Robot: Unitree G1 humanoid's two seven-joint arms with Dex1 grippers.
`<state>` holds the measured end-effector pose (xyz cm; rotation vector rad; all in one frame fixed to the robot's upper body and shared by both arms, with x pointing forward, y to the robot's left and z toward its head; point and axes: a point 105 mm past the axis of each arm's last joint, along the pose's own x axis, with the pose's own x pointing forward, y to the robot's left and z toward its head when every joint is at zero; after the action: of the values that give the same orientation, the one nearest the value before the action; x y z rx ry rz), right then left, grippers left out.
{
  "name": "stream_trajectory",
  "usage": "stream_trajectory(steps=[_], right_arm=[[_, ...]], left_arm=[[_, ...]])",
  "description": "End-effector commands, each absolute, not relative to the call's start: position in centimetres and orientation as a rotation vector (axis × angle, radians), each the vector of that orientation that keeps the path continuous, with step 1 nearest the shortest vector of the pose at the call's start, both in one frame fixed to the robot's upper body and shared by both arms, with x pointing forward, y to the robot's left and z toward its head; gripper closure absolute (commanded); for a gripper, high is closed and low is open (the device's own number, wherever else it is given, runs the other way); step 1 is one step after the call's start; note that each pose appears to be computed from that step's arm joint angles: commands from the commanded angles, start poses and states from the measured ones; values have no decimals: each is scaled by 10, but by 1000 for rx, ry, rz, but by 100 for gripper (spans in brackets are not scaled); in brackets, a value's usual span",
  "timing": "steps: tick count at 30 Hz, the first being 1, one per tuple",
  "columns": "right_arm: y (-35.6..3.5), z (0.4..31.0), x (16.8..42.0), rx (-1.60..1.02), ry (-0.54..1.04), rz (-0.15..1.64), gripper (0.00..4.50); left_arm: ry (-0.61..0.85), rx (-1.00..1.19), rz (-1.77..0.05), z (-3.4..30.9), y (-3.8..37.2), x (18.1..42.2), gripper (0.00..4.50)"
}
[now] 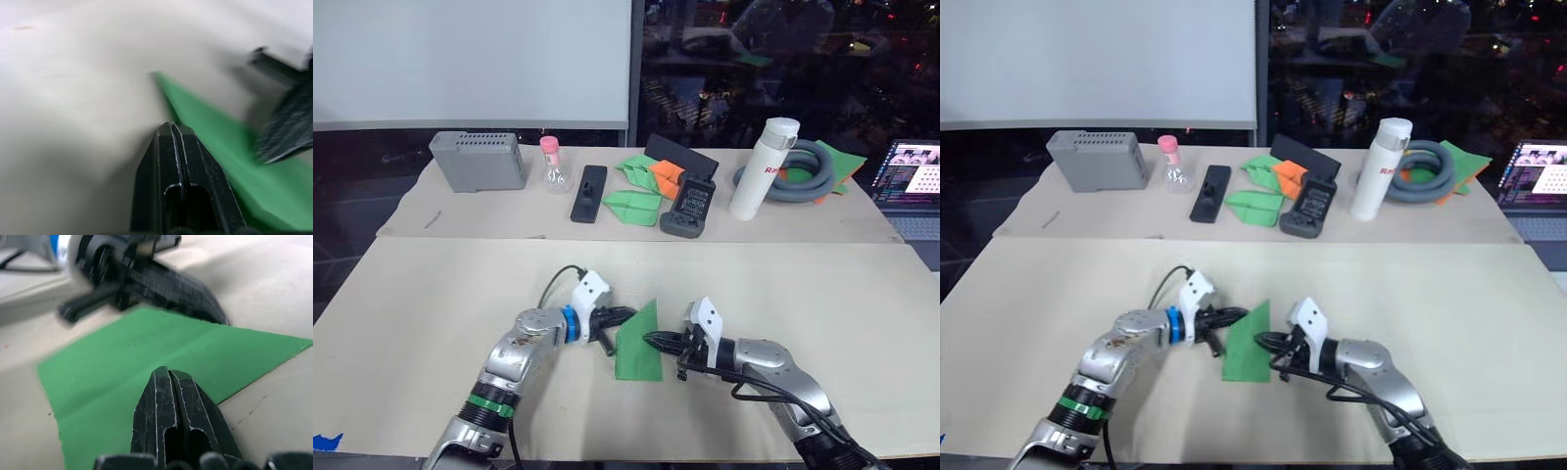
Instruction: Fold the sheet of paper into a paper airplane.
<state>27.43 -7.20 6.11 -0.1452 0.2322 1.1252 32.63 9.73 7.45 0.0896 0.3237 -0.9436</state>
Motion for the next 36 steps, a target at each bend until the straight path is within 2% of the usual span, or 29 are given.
stream_trajectory(steps=[1,8,20,27,30,36], right_arm=[[-76,49,277,-180,295,1106,447],[-81,48,278,-202,313,1095,447],[-100,72,277,-195,272,1012,447],[-100,89,300,-212,191,978,447],[-98,94,320,-256,161,963,447],[-94,86,341,-264,154,970,447]], left_arm=[[210,94,-959,106,100,327,450],[158,83,-1109,116,69,307,450],[327,279,-1181,59,52,299,450],[335,310,-1190,52,50,298,450],[335,312,-1183,53,51,300,450],[346,320,-1159,51,57,301,450]])
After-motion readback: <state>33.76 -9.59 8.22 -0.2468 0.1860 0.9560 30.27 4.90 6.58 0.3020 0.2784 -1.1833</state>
